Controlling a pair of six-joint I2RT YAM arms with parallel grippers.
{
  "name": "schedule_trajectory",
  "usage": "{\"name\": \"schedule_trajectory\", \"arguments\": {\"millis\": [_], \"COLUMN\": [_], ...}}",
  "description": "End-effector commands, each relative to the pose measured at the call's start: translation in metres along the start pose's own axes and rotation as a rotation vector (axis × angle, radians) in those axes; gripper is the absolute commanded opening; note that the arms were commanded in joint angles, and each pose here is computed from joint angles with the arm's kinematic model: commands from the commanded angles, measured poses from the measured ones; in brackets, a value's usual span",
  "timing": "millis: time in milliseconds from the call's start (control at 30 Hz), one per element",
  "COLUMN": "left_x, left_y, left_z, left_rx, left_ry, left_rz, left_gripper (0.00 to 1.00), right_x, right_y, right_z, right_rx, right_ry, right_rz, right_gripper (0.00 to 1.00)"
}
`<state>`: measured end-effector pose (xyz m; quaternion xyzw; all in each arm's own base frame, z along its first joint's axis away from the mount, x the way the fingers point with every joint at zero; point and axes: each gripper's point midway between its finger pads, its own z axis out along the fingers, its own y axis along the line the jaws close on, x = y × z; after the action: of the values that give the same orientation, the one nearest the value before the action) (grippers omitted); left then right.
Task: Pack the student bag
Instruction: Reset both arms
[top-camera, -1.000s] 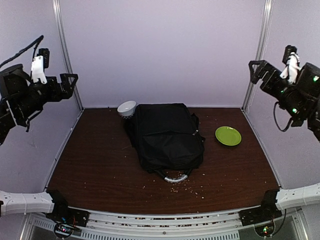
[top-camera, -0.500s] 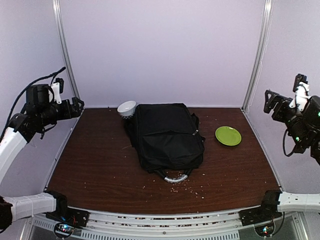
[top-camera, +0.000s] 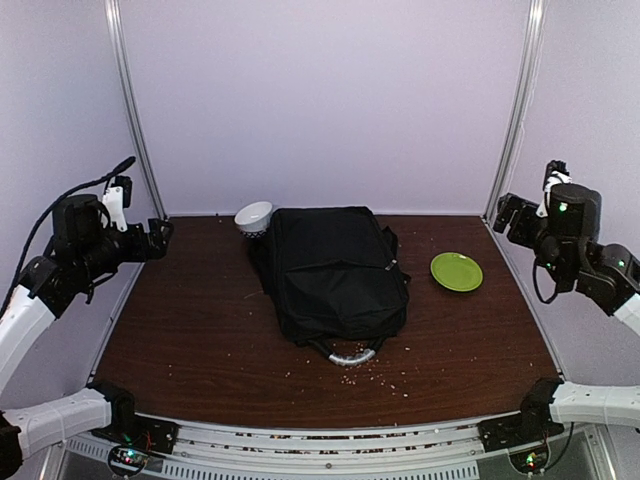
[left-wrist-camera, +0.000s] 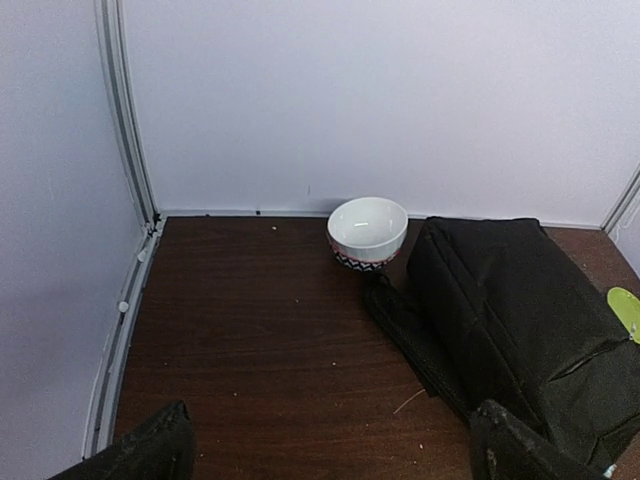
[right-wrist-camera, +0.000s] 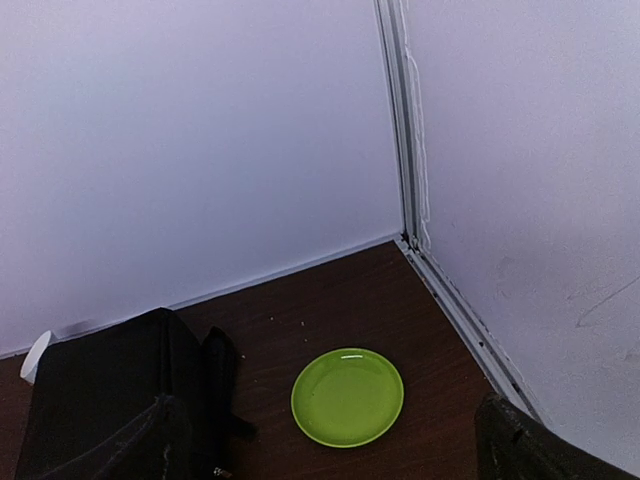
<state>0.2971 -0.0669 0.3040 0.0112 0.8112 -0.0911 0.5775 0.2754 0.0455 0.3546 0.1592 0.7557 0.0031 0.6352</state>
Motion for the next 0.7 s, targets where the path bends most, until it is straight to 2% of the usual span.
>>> {"name": "schedule_trajectory", "arguments": {"millis": [0, 200, 367, 667], "left_x": [-0.019, -0.018, -0.017, -0.012], "left_y": [0.009, 0.006, 0.007, 0.002], "left_z": [-0.005, 0.002, 0.01, 0.018], "left_rx": [-0.066, -0.064, -0.073, -0.055], "left_ry": [-0.074, -0.053, -0.034, -0.004], "left_rz": [0.015, 0.009, 0.014, 0.014], "left_gripper": [0.98, 0.98, 0.98, 0.98], "right_x": [0.009, -0.021, -0.032, -0.013], "right_y": [-0.006, -0.047, -0.056, -0.037], "right_z": [0.013, -0.003, -0.016, -0.008], "right_rx": [0.008, 0.167, 0.125, 0.015], "right_ry": [0.051, -0.146, -0.245, -0.209], "right_rz": [0.153, 0.186, 0.264, 0.223], "right_gripper": [0.99, 0.99, 1.0, 0.99]}}
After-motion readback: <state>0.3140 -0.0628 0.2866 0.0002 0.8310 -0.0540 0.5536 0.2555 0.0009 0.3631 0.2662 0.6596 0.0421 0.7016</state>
